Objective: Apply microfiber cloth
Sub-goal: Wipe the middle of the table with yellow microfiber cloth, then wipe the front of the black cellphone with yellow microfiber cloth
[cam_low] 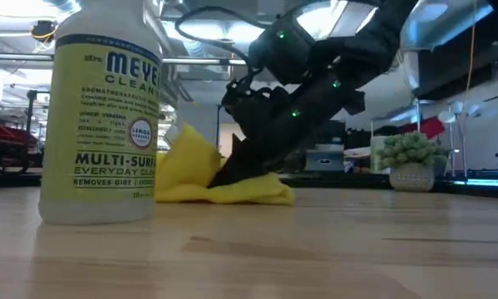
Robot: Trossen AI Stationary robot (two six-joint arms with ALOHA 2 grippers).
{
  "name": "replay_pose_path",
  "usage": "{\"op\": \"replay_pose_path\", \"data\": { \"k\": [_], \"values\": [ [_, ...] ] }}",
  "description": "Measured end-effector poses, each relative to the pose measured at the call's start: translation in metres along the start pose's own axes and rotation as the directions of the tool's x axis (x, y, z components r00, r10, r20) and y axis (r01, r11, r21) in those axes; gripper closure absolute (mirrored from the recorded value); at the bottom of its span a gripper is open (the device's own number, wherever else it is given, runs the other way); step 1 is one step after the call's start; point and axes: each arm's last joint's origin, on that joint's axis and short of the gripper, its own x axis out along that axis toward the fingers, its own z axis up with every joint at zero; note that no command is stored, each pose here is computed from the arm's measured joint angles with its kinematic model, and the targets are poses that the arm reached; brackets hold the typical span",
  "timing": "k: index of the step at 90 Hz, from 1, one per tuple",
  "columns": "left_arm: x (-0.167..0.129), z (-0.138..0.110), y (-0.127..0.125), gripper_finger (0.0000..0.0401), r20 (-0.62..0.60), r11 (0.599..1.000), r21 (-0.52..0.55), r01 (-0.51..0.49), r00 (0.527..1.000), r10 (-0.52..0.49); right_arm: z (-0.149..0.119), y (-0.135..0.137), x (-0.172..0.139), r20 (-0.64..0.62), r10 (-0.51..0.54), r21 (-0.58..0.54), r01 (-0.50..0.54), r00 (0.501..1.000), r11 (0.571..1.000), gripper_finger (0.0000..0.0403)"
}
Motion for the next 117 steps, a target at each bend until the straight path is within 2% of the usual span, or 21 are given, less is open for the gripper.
{"op": "replay_pose_path", "data": {
  "k": [15, 31, 55, 65, 74, 80, 94, 104, 117],
  "values": [
    [0.000, 0.000, 0.000, 0.0386, -0.004, 1.000, 0.011, -0.002, 1.000, 0.002, -0.017, 0.037, -0.007, -0.111, 0.002, -0.048, -0.007, 0.994, 0.999, 0.0393],
    [0.000, -0.003, 0.001, 0.0386, -0.030, 1.000, 0.025, -0.008, 0.999, 0.009, -0.025, 0.059, -0.026, -0.189, -0.059, -0.004, 0.060, 0.980, 0.998, 0.0393],
    [0.000, -0.008, 0.002, 0.0386, -0.081, 0.999, 0.044, -0.009, 0.997, 0.012, -0.042, 0.082, -0.082, -0.402, -0.143, 0.024, 0.167, 0.905, 0.986, 0.0393],
    [0.001, -0.009, 0.004, 0.0386, -0.090, 0.999, 0.048, -0.014, 0.996, 0.019, -0.056, 0.094, -0.105, -0.498, -0.190, 0.007, 0.223, 0.846, 0.975, 0.0393],
    [0.002, -0.008, 0.006, 0.0386, -0.088, 0.999, 0.049, -0.022, 0.996, 0.026, -0.067, 0.099, -0.131, -0.557, -0.274, -0.022, 0.316, 0.784, 0.949, 0.0393],
    [0.003, -0.007, 0.008, 0.0386, -0.084, 0.999, 0.046, -0.030, 0.996, 0.034, -0.066, 0.101, -0.152, -0.547, -0.306, -0.014, 0.356, 0.780, 0.934, 0.0393],
    [0.015, -0.004, 0.012, 0.0386, -0.054, 0.999, 0.015, -0.031, 0.998, 0.032, -0.060, 0.106, -0.205, -0.443, -0.367, 0.060, 0.436, 0.818, 0.898, 0.0393],
    [0.041, -0.008, 0.011, 0.0386, -0.058, 0.999, -0.013, 0.046, 0.997, -0.047, -0.058, 0.109, -0.240, -0.292, -0.400, 0.154, 0.456, 0.869, 0.877, 0.0393],
    [0.085, -0.022, 0.008, 0.0386, -0.050, 0.990, -0.042, 0.135, 0.989, -0.137, -0.062, 0.120, -0.267, -0.098, -0.400, 0.228, 0.412, 0.911, 0.882, 0.0393]
  ]
}}
